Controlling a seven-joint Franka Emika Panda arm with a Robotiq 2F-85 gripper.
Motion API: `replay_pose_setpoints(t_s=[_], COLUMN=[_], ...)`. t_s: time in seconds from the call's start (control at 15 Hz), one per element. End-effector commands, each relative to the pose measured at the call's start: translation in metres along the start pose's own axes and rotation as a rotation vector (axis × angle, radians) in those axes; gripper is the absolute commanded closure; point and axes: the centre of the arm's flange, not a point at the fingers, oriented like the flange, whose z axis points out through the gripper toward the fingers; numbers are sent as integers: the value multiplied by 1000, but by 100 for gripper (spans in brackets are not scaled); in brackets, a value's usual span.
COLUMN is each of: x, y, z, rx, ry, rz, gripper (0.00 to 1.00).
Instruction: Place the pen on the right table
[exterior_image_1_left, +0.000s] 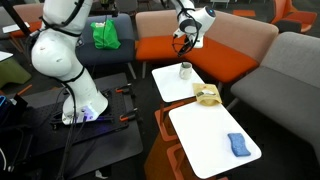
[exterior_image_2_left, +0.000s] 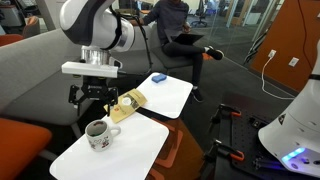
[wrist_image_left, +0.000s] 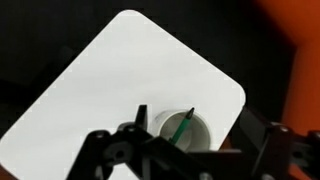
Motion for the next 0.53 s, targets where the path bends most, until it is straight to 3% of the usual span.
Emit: replay_pose_setpoints(t_s=[0.0,0.47], x=[0,14], y=[0,1], z=[-1,9], rx=[1,-14], ry=[0,24], rz=[-1,32], gripper=[0,0])
